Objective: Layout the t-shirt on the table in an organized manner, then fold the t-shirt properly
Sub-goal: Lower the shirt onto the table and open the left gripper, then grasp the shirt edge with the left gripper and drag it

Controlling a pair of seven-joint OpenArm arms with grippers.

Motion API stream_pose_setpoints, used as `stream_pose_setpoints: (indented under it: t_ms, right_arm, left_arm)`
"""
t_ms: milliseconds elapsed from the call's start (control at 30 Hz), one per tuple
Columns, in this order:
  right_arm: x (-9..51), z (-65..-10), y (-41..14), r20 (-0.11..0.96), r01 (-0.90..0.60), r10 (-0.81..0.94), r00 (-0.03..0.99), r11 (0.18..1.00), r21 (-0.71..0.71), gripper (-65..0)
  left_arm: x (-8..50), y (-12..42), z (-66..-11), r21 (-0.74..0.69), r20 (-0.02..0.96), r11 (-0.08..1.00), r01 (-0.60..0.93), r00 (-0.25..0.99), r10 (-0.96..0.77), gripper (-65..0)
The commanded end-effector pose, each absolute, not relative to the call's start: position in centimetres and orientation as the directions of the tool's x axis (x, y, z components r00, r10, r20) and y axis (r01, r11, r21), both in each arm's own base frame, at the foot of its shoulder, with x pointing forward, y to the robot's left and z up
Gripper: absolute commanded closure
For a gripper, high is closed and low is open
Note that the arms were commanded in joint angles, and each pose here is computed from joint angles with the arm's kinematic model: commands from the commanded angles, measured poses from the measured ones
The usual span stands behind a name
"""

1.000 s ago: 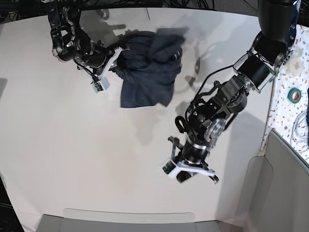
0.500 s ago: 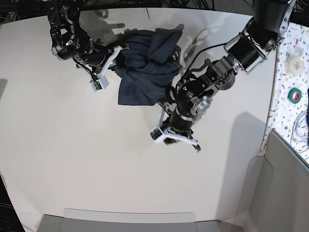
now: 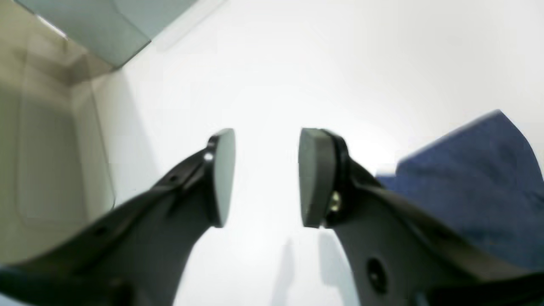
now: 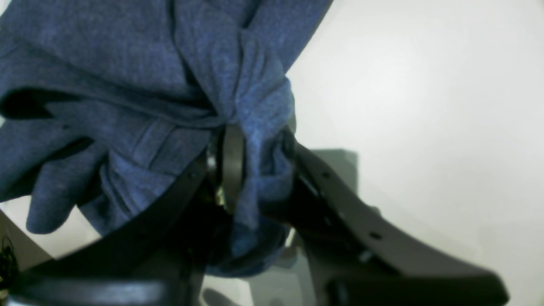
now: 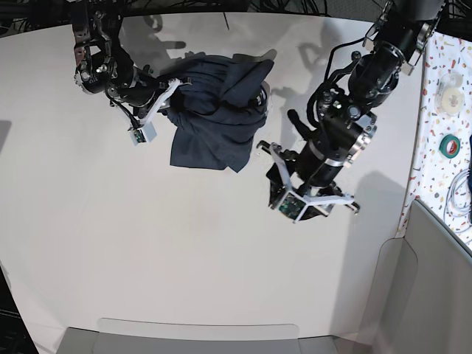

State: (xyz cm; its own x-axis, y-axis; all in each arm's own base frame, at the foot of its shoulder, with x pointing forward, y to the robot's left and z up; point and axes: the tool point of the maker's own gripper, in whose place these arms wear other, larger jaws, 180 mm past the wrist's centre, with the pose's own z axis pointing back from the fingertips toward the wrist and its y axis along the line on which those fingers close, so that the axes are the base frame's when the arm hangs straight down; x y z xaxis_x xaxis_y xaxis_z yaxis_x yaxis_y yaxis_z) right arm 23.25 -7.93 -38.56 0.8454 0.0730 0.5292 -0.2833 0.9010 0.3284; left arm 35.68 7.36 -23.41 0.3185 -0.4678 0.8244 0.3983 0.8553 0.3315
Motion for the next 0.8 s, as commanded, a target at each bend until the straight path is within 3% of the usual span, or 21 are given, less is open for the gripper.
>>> stream_pose_setpoints:
  t_ms: [0,133,333,600,767]
  right_arm:
    - [24.1,-37.7,-7.7,0.561,-0.290,0.059,0.826,0.898,0.332,0.0]
    - [24.3,-37.5,-7.2,0.565,-0.283,0.043,0.824,0.895,0.345,0.0]
    - [25.9,-36.4,-6.0,0.597,-0.285,0.009,0.802,0.885,0.369,0.0]
    - [27.4,-35.7,-4.6,0.622,-0.247,-0.064,0.781,0.882,0.401,0.0]
    - [27.8,-35.6,-3.9,0.626,-0.223,-0.083,0.775,0.891,0.394,0.0]
  left_arm:
    - [35.3,8.6,-23.9,0.343,0.811,0.858,0.383,0.339,-0.476,-26.4]
    - [31.2,10.4,-29.1,0.298,0.733,0.852,0.430,0.468,-0.493,-26.4]
    - [26.1,9.9,-33.5,0.202,0.684,0.855,0.477,0.557,-0.472,-26.4]
    - [28.2,12.9,-31.1,0.140,0.772,0.927,0.348,0.547,-0.322,-26.4]
    - [29.0,13.5,-28.9,-0.147,0.806,0.950,0.275,0.590,-0.045,-26.4]
